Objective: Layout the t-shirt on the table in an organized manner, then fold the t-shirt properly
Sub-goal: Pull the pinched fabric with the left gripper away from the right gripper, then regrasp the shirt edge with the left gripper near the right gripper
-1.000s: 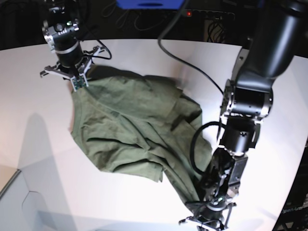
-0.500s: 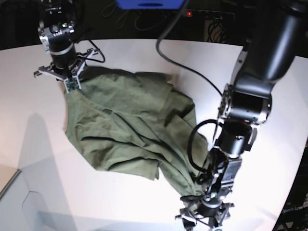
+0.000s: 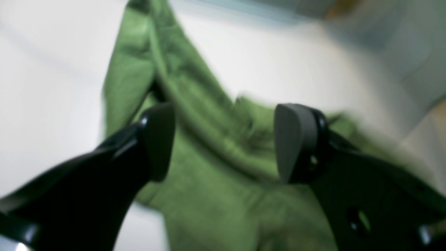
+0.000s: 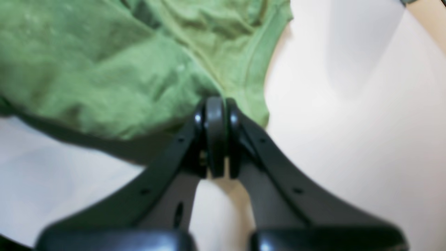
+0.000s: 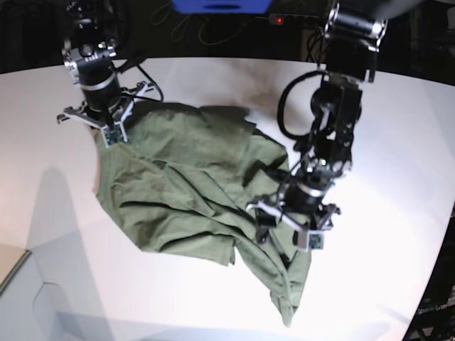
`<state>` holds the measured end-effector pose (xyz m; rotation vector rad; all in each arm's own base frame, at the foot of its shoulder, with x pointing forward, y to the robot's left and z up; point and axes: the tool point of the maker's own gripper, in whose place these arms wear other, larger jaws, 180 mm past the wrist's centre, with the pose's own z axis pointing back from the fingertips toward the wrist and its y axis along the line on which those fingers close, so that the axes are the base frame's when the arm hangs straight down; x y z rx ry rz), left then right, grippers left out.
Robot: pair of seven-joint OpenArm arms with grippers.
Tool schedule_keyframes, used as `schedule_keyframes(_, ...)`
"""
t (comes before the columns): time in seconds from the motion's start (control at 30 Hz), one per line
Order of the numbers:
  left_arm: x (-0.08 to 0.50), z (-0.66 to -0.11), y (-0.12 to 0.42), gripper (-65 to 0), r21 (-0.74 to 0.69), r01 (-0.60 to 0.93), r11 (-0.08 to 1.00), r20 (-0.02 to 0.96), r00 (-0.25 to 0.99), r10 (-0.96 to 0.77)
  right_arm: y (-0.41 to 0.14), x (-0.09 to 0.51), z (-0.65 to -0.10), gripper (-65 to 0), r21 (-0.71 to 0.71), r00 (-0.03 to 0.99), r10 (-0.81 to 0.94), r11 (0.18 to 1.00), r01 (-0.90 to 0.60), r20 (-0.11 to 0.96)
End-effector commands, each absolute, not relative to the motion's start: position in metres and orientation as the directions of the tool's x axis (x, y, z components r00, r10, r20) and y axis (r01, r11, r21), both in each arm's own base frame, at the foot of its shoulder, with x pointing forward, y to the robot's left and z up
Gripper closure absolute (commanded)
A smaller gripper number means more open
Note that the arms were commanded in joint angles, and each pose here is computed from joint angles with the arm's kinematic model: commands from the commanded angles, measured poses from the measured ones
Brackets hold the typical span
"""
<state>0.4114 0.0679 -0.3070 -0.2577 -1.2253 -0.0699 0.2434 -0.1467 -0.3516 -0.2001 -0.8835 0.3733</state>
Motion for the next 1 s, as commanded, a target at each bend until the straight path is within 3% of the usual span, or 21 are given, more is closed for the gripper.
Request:
schedule_keyframes(0.0, 0.408, -0.290, 0.067, -43.1, -0.096, 0.208, 0.973, 0.958, 0.286, 0.033, -0.142, 0.247, -0.342, 0.0, -0.324, 0.539, 0.402, 0.916, -0.238, 0.740)
schedule_keyframes(0.13, 0.372, -0.306, 0.066, -43.1, 0.194, 0.235, 0.953, 0.930, 0.265, -0.254, -0.134, 0.247, -0.343, 0.0, -0.315, 0.534, 0.406, 0.914, -0.257, 0.742)
schedule_keyframes(0.27, 0.353, -0.323, 0.064, -43.1, 0.448, 0.267, 0.853, 0.829, 0.232, -0.508, -0.132, 0.247, -0.342, 0.0, -0.313, 0.529, 0.406, 0.913, -0.261, 0.745)
schedule_keyframes(0.47, 0.349, -0.334, 0.041, -43.1, 0.664, 0.311, 0.679, 0.693, 0.085, -0.716, -0.127, 0.246, -0.343, 0.0, -0.307, 0.524, 0.408, 0.912, -0.273, 0.747)
schedule_keyframes(0.67, 0.352, -0.354, 0.028, -43.1, 0.786, 0.333, 0.520, 0.542, 0.032, -0.840, -0.127, 0.246, -0.343, 0.0, -0.307, 0.524, 0.408, 0.912, -0.273, 0.747)
schedule_keyframes(0.97, 0.354, -0.366, 0.027, -43.1, 0.796, 0.355, 0.490, 0.511, 0.041, -0.859, -0.127, 0.246, -0.343, 0.0, -0.308, 0.525, 0.410, 0.911, -0.274, 0.746)
